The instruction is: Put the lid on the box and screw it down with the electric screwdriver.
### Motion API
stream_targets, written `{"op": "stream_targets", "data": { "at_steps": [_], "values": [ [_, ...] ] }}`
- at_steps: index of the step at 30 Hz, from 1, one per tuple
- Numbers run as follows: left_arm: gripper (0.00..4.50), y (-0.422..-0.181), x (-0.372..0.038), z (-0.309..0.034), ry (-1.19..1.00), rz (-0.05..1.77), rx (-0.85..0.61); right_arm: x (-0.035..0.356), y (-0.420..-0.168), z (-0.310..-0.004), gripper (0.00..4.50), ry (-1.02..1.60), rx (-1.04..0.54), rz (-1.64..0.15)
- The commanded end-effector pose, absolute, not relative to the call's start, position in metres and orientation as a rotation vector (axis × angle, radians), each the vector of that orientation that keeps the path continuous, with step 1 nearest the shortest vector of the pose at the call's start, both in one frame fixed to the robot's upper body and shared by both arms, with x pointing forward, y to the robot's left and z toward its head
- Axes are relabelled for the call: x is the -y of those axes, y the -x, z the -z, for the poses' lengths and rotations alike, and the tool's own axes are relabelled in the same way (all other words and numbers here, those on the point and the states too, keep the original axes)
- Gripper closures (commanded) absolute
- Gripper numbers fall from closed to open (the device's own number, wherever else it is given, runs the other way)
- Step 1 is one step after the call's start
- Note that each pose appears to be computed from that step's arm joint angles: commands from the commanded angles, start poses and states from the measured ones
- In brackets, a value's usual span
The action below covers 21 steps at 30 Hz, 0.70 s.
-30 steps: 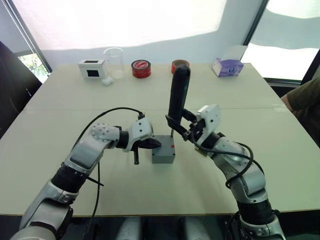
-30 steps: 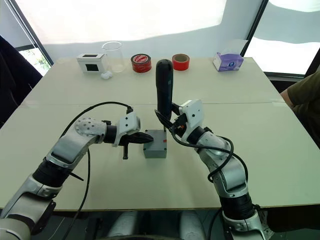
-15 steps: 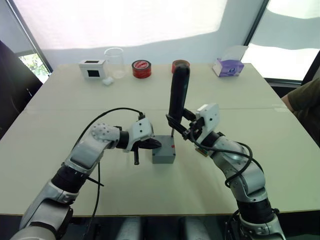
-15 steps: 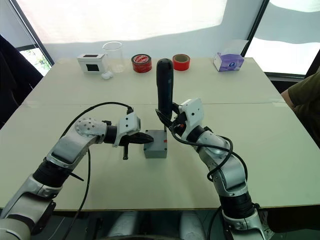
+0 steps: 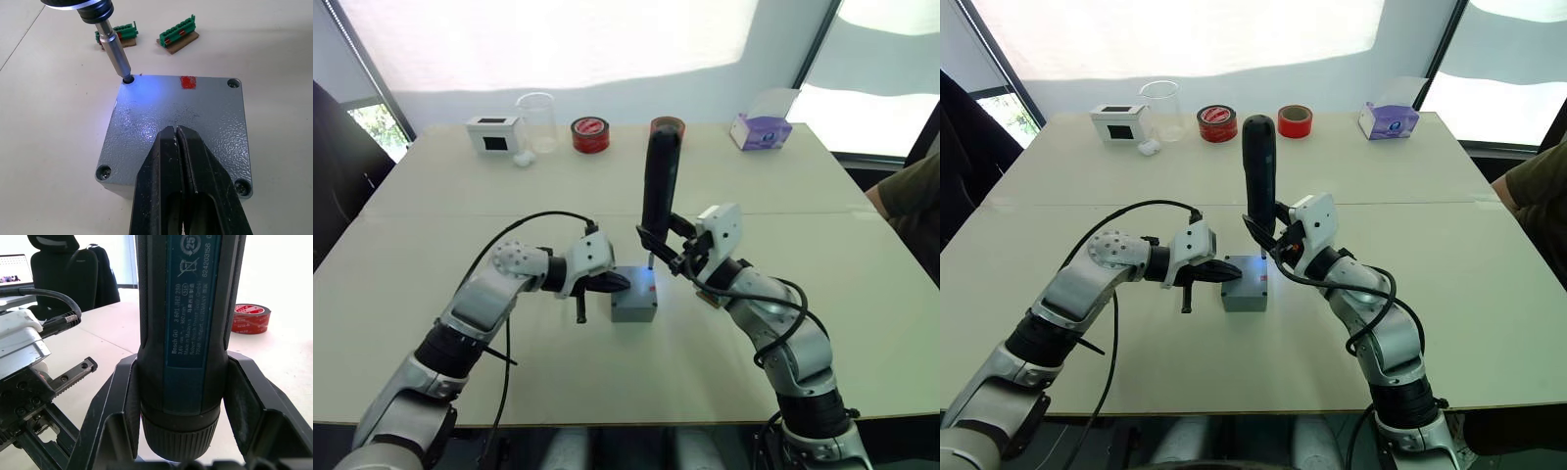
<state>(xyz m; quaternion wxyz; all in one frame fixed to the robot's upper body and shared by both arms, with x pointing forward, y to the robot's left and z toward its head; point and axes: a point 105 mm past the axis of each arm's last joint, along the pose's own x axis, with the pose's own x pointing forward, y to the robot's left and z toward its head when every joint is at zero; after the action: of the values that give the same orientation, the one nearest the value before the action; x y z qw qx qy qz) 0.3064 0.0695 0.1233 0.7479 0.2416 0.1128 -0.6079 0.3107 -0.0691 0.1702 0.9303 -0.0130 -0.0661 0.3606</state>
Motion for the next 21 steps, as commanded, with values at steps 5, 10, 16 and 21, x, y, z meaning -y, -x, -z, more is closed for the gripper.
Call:
{"op": "stream_targets", "data": {
  "at_steps": [5,10,16,21],
  "values": [
    [4.50,-0.305,-0.071,-0.108,-0.536,1.330,-0.310,0.071,-0.309,-0.121,2.72,0.016,-0.064,-0.740],
    [4.50,-0.304,-0.070,-0.106,-0.532,1.334,-0.315,0.075,-0.309,-0.127,2.72,0.009,-0.051,-0.732],
    [4.50,-0.301,-0.070,-0.104,-0.529,1.342,-0.323,0.081,-0.303,-0.162,2.72,-0.030,0.075,-0.776],
    [4.50,-0.300,-0.074,-0.103,-0.528,1.341,-0.333,0.094,-0.301,-0.224,2.72,-0.018,0.222,-0.810]
  ]
}}
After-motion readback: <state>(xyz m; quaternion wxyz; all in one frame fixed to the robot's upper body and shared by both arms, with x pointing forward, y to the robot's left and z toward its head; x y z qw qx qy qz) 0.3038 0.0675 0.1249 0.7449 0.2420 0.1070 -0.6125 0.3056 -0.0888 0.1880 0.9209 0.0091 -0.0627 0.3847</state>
